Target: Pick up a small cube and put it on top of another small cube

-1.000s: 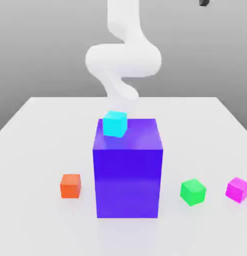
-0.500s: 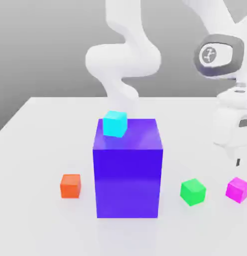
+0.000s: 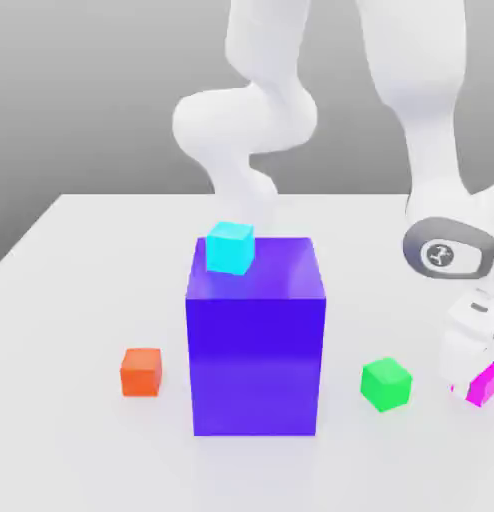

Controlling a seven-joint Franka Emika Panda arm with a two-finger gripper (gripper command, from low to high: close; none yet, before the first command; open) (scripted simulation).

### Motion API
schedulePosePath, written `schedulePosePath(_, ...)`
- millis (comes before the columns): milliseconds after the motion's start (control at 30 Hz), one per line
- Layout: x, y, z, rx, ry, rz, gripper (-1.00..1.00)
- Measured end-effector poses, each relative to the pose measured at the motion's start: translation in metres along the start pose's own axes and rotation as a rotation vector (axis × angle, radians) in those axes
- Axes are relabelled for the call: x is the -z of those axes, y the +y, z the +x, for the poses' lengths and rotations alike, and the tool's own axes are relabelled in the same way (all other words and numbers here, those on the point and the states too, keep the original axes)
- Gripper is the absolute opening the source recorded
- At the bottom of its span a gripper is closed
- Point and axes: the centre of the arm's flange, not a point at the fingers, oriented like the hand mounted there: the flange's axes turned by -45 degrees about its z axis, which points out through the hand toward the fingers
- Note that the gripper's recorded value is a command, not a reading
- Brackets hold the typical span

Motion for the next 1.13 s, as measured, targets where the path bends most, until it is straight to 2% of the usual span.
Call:
schedulePosePath(133,-0.002,0.0,0.0,0.0,0.0,0.0,-1.0)
schedulePosePath(367,0.057,0.002,-0.001,-0.014,-0.002,-0.004,-1.0)
schedulePosePath(600,0.087,0.064,-0.038,-0.505,-0.018,-0.033,-1.0)
schedulePosePath(800,0.108,0.106,-0.077,-0.936,-0.002,-0.01,-1.0)
schedulePosePath(1033,0.054,0.112,-0.081,-0.992,0.002,-0.006,-1.0)
schedulePosePath(1067,0.049,0.111,-0.082,-0.99,0.002,-0.005,1.0)
schedulePosePath(1133,0.049,0.111,-0.082,-0.99,0.002,-0.005,1.0)
